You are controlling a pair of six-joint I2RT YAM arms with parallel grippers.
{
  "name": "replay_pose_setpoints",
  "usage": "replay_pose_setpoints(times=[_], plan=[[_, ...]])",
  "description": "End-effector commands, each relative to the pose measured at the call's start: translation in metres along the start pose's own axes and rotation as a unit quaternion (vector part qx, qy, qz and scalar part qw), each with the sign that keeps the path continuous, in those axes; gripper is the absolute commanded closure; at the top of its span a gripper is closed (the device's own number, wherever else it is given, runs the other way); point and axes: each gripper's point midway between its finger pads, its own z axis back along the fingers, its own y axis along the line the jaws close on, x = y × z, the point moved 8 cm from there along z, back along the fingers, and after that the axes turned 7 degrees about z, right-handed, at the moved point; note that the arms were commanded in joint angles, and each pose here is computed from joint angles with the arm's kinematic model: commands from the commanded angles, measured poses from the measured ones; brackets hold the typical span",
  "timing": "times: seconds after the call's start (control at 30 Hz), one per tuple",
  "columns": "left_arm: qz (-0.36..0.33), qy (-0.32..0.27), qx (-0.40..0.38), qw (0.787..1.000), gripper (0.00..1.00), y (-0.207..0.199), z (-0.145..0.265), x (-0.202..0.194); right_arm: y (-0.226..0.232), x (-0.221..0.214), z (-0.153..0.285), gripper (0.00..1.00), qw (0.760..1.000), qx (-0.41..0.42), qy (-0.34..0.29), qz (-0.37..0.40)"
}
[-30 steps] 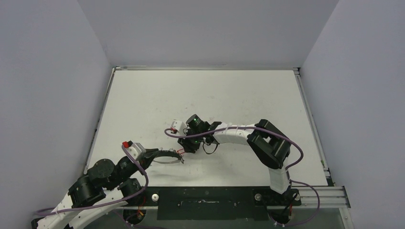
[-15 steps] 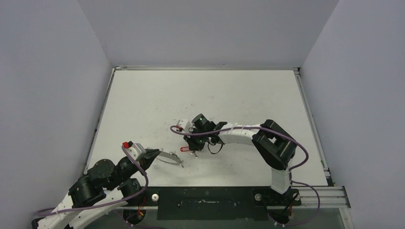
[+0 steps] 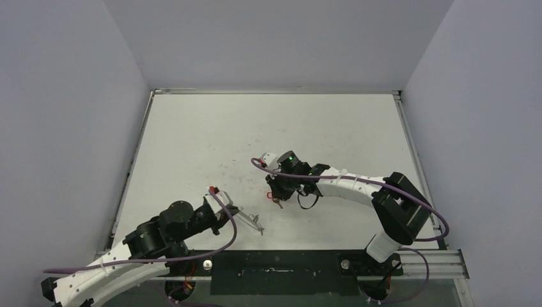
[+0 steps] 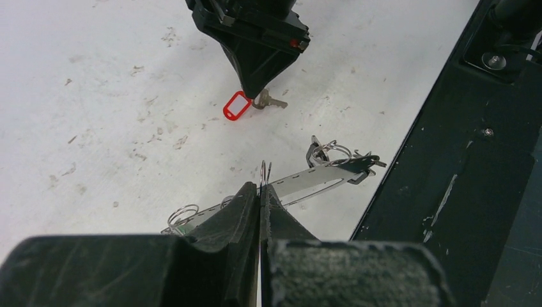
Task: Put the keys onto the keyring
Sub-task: Move the key to the center of the board.
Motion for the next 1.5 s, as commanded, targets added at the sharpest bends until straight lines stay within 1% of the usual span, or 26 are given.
replay_pose_setpoints(times=[0.0,0.13,0.17,0.33,0.37,0.43,0.53,0.73,0.8,1.0,1.07,1.13,1.23,1.33,1.47], plan=[[-0.002,-0.064,-0.042,0.997,1.0,-0.011,-0.02,0.025,-0.009,-0.02,0.014,1.0,0.994,-0.068,0.021,-0.083],[-0.004,-0.057,-0.069,0.996,1.0,-0.016,-0.031,0.021,-0.017,-0.045,0.017,1.0,0.984,-0.095,0.024,-0.147],[-0.005,-0.056,-0.073,0.996,1.0,-0.017,-0.033,0.02,-0.019,-0.049,0.018,0.98,0.982,-0.101,0.023,-0.159],[0.003,-0.06,-0.084,0.995,1.0,-0.02,-0.038,0.018,-0.025,-0.056,0.026,0.76,0.975,-0.111,-0.005,-0.193],[0.003,-0.06,-0.085,0.995,1.0,-0.02,-0.038,0.018,-0.026,-0.056,0.028,0.73,0.974,-0.113,-0.014,-0.198],[0.005,-0.06,-0.086,0.994,1.0,-0.02,-0.038,0.018,-0.027,-0.054,0.033,0.68,0.972,-0.112,-0.031,-0.206],[0.006,-0.06,-0.088,0.994,1.0,-0.021,-0.038,0.017,-0.027,-0.053,0.036,0.66,0.969,-0.1,-0.045,-0.22],[0.008,-0.058,-0.088,0.994,1.0,-0.021,-0.038,0.015,-0.022,-0.057,0.025,0.69,0.963,-0.045,-0.057,-0.26],[0.008,-0.058,-0.088,0.994,1.0,-0.021,-0.037,0.015,-0.022,-0.064,0.021,0.7,0.959,-0.045,-0.047,-0.277],[0.01,-0.062,-0.089,0.994,1.0,-0.021,-0.036,0.014,-0.032,-0.076,0.015,0.71,0.945,-0.055,-0.056,-0.316],[0.01,-0.063,-0.088,0.994,1.0,-0.02,-0.036,0.014,-0.033,-0.077,0.014,0.75,0.944,-0.05,-0.059,-0.322],[0.01,-0.064,-0.087,0.994,1.0,-0.02,-0.036,0.014,-0.032,-0.076,0.013,0.82,0.942,-0.036,-0.065,-0.326],[0.01,-0.064,-0.086,0.994,1.0,-0.02,-0.036,0.014,-0.03,-0.072,0.011,1.0,0.941,-0.015,-0.07,-0.33],[0.011,-0.061,-0.085,0.994,1.0,-0.02,-0.036,0.013,-0.029,-0.067,0.015,1.0,0.941,-0.004,-0.084,-0.327],[0.011,-0.057,-0.085,0.995,1.0,-0.02,-0.037,0.011,-0.029,-0.061,0.029,1.0,0.943,-0.016,-0.096,-0.317]])
